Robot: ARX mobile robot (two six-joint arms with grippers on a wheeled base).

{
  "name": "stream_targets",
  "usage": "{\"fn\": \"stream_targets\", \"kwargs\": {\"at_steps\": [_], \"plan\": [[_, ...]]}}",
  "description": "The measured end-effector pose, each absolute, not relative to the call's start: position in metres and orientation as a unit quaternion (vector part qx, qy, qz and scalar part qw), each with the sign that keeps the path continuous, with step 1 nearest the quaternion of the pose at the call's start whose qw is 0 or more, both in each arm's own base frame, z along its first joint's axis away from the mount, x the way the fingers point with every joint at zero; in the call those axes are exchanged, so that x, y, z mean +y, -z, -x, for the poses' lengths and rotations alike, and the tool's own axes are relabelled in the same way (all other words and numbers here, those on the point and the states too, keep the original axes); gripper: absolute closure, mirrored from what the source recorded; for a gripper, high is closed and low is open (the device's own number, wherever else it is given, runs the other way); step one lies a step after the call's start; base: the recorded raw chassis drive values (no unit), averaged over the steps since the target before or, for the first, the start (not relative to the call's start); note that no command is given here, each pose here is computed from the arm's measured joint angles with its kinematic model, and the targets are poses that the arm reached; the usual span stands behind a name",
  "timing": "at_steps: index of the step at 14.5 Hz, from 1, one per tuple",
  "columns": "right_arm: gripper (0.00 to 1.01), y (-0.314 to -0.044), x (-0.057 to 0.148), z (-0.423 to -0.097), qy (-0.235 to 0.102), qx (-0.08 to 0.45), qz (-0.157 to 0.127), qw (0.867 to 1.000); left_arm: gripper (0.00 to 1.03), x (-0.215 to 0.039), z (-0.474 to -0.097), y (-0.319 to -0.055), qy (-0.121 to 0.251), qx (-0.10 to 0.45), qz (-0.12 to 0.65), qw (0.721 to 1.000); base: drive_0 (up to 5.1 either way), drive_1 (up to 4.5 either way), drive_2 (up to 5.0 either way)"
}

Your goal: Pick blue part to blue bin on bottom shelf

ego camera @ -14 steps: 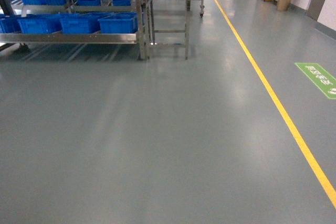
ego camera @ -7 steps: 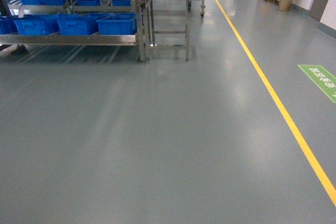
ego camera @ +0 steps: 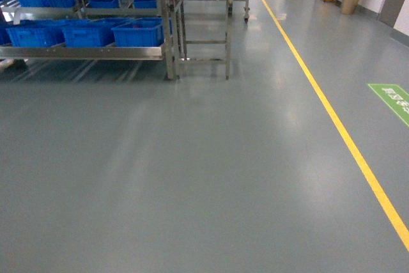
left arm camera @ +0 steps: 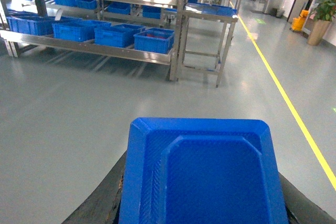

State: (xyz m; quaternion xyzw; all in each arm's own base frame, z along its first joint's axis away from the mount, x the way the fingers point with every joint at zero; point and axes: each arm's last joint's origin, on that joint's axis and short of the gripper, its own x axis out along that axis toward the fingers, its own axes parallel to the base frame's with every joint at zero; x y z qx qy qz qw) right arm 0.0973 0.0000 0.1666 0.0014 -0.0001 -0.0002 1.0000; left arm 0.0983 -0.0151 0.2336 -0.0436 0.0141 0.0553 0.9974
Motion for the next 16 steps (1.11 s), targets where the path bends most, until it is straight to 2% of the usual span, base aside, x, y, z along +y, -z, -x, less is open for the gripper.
{"fn": "stream_targets", "kwargs": {"at_steps": [16], "plan": [[0.03, -0.1666, 0.0000, -0.0973, 0.000, 0.000, -0.001, 1.000, 0.60, -0.0151, -0.0983, -0.2337, -0.055, 0.013, 0.044, 0.997, 0.0, 4.10, -4.1]]}}
